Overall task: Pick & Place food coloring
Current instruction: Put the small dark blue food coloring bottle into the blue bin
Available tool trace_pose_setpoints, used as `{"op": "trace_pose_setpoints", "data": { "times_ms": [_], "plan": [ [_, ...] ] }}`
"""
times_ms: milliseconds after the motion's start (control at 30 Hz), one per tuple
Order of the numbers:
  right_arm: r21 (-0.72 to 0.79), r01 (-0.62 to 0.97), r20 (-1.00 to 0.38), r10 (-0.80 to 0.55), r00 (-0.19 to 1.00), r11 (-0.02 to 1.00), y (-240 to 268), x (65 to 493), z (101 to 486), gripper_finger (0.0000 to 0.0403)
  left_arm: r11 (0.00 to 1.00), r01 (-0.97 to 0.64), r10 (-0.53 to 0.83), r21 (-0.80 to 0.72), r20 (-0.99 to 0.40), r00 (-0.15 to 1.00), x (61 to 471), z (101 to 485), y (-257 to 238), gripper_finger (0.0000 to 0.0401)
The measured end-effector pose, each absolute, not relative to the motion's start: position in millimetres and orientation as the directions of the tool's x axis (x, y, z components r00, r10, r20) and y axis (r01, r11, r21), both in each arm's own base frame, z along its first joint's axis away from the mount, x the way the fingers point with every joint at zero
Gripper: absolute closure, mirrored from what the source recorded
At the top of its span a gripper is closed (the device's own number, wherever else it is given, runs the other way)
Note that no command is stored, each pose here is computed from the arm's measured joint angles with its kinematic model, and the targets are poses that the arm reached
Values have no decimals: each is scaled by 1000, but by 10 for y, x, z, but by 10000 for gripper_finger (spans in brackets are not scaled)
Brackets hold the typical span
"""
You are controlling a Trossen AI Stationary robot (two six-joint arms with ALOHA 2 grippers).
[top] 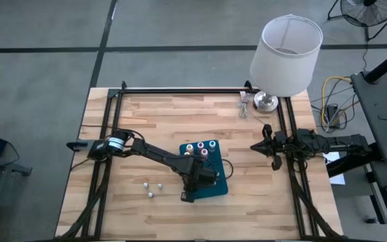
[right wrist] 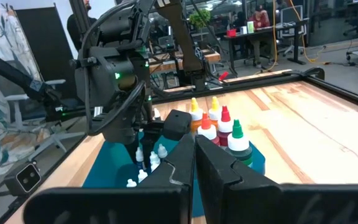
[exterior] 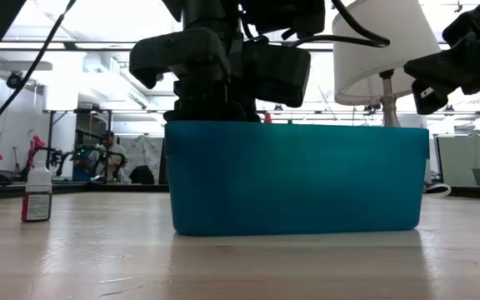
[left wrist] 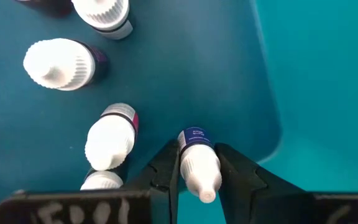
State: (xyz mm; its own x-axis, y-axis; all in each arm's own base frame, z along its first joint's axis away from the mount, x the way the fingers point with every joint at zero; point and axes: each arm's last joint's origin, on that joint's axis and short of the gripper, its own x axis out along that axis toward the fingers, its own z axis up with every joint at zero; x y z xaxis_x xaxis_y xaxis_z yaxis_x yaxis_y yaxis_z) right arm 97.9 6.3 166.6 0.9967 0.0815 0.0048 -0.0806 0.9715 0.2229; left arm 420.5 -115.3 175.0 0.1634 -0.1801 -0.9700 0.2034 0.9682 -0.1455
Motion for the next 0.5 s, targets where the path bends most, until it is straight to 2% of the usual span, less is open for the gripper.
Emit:
{"op": "trace_pose_setpoints", "data": {
  "times_ms": [400,500],
  "plan": [
    [223,-80,5,81,997,972,63,979,1665,394,967,207,-183,-146,-968,172,4215,1752,-1147,340],
    [223,-81,5,82,997,972,63,979,1666,394,968,203,-183,-147,-968,174,4218,1752,-1146,328]
  ]
}}
